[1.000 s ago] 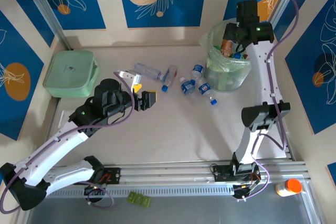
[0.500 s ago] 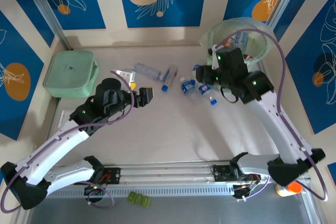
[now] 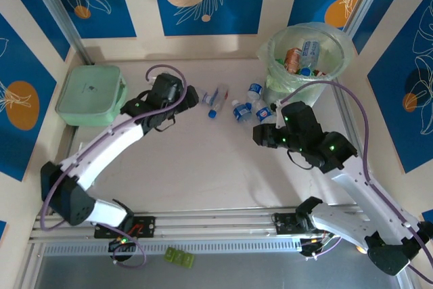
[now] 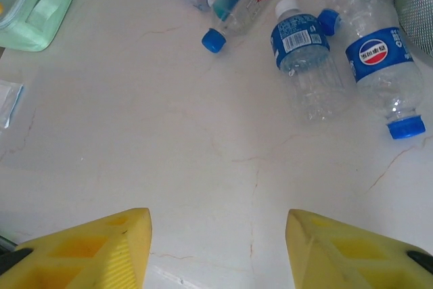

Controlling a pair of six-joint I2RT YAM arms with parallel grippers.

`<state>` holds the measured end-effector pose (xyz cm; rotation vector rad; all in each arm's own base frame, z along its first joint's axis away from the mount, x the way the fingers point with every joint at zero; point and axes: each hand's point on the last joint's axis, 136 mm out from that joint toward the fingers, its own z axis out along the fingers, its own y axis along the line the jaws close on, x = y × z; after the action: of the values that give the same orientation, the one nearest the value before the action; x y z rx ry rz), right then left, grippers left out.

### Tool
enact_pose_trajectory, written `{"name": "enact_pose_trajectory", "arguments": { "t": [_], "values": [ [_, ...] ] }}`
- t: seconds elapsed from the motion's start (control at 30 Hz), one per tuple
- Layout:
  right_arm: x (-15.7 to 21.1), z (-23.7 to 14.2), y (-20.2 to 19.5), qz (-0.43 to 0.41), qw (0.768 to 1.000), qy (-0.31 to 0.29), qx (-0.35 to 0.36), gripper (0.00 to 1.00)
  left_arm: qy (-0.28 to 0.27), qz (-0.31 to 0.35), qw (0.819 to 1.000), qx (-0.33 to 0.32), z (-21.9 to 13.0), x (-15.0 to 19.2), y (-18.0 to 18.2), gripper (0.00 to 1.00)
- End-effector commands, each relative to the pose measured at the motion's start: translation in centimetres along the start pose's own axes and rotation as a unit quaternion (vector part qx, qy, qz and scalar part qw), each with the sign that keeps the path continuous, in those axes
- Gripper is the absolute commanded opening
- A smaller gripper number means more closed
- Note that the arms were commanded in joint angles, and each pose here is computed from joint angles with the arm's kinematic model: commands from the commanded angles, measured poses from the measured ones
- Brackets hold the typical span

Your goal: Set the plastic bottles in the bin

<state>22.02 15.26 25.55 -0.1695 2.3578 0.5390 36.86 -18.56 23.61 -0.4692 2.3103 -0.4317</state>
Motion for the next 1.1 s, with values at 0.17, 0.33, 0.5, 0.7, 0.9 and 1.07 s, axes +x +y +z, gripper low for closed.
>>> {"name": "enact_pose_trajectory", "arguments": {
  "t": [0.17, 0.33, 0.5, 0.7, 0.9, 1.07],
  "values": [
    [1.3, -0.2, 0.8, 0.031, 0.998, 0.005, -0.051, 0.59, 0.079, -0.139, 0.985, -0.063, 8.6, -2.6, 0.7, 0.99],
    [1.2, -0.4, 1.4, 0.031, 0.997, 0.004, -0.067, 0.59, 0.096, -0.155, 0.979, -0.095, 13.9, -4.0, 0.8, 0.99],
    [1.3, 0.0, 1.1, 0.034, 0.997, 0.006, -0.067, 0.59, 0.104, -0.187, 0.964, -0.156, 17.5, -4.4, 2.8, 0.99],
    [1.5, 0.9, 0.8, 0.047, 0.996, 0.012, -0.073, 0.59, 0.084, -0.211, 0.958, -0.173, 20.9, -5.2, 4.2, 0.99],
    [1.9, 2.1, 0.5, 0.058, 0.995, 0.029, -0.074, 0.59, 0.09, -0.233, 0.952, -0.178, 23.9, -4.7, 5.4, 0.99],
    [2.2, 2.6, 0.3, 0.063, 0.995, 0.037, -0.069, 0.59, 0.094, -0.24, 0.954, -0.153, 25.9, -4.2, 4.8, 0.96]
  ]
}}
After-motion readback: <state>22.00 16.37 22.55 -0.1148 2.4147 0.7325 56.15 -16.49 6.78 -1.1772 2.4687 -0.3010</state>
